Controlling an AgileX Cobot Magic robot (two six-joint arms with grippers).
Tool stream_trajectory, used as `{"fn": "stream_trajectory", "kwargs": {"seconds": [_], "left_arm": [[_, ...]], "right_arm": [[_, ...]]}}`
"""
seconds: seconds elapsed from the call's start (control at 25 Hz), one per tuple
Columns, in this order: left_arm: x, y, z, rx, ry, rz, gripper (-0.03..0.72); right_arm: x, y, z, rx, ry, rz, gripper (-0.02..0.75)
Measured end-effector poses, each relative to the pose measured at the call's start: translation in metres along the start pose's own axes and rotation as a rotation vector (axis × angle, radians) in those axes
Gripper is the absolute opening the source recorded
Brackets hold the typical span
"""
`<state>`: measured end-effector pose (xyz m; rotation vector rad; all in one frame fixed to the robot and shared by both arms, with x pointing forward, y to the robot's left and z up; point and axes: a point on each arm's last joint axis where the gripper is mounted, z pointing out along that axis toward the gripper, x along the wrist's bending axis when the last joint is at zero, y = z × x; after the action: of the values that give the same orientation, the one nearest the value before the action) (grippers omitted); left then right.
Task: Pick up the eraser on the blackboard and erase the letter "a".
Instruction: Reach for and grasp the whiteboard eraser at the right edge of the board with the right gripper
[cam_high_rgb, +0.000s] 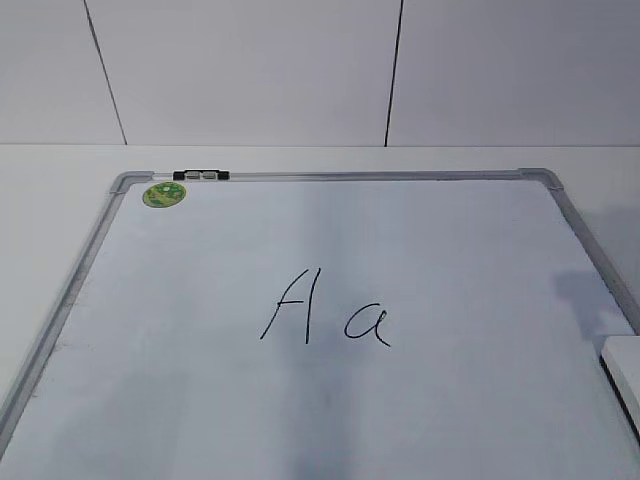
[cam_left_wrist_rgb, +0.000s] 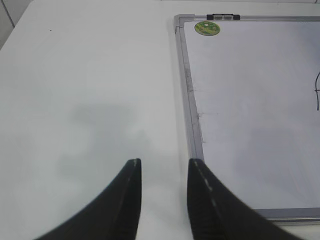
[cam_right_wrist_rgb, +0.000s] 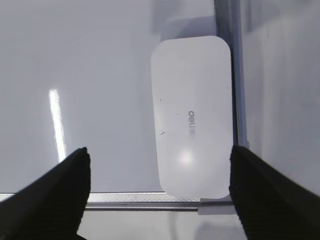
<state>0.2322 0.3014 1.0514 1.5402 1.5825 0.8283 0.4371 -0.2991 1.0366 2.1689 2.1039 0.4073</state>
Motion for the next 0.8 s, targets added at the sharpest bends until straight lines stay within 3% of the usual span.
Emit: {"fn": "stream_trajectory", "kwargs": {"seconds": [0.36,0.8], "left_arm": [[0.000,0.000,0.000,0.000,0.000,0.000,0.235],[0.000,0.000,0.000,0.000,0.000,0.000,0.236]], "right_arm": [[-0.007,0.006,0.009,0.067,-0.058,-0.004,0.636],[-0.009,0.020,0.022,0.122,-0.066,-0.025,0.633]]}}
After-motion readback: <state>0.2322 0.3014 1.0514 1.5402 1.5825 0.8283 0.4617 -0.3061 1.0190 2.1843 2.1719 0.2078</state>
